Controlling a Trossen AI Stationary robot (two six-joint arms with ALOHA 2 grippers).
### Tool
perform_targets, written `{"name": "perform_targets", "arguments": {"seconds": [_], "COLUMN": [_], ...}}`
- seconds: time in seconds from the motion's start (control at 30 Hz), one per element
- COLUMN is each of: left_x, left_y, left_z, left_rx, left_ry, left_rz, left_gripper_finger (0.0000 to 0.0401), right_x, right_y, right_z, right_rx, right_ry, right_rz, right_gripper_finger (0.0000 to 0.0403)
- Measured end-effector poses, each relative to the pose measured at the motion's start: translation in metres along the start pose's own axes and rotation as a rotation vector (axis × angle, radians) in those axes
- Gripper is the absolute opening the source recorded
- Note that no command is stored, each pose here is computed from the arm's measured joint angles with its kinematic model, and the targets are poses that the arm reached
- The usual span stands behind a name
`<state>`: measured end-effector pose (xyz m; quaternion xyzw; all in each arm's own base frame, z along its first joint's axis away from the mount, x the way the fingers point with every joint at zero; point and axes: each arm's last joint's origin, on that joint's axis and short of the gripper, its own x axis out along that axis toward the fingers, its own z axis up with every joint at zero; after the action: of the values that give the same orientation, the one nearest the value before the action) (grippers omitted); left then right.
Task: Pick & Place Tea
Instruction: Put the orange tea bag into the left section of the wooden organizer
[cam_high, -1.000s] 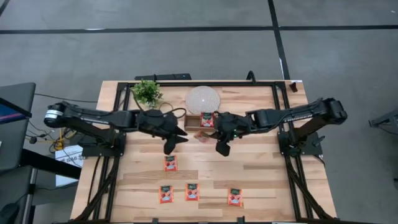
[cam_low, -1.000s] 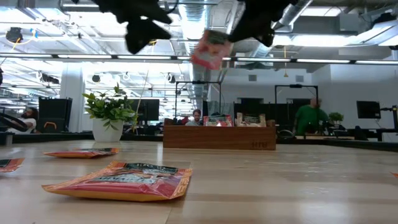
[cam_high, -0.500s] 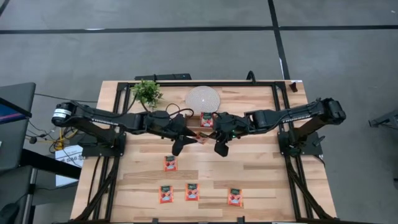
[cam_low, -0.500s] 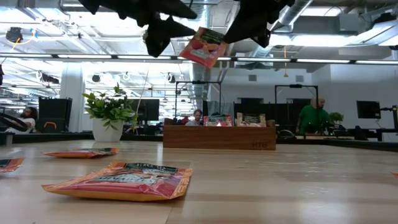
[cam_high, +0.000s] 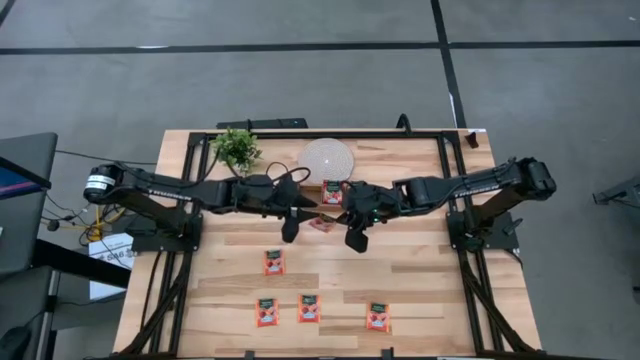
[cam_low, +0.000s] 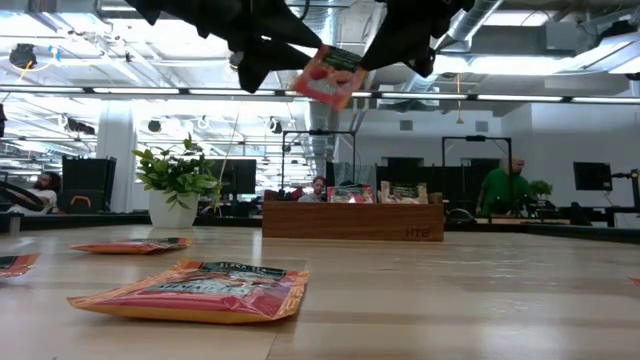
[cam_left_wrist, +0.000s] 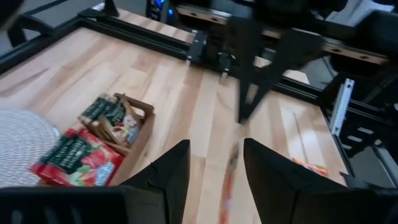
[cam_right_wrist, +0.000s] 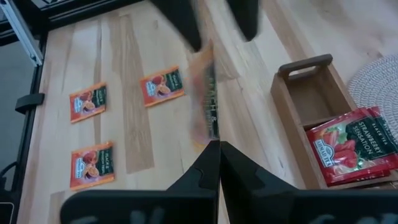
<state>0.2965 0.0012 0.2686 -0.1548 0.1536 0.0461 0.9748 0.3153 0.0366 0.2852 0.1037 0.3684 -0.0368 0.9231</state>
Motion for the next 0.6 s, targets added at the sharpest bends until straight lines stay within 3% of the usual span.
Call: {"name": "perform_targets", "arguments": {"seconds": [0.6], "left_x": [0.0000], "left_y": [0.0033], "left_z": [0.0021], "left_rx": [-0.023], "left_ry": [0.009], "left_rz": [-0.058], "left_gripper_finger": [0.0142], "right_x": [0.0001], "right_y": [-0.0021], "right_z": [0.0020], "right_rx": [-0.011], "right_ry": [-0.014], "right_rz": [0.000], "right_gripper_finger": [0.0000]}}
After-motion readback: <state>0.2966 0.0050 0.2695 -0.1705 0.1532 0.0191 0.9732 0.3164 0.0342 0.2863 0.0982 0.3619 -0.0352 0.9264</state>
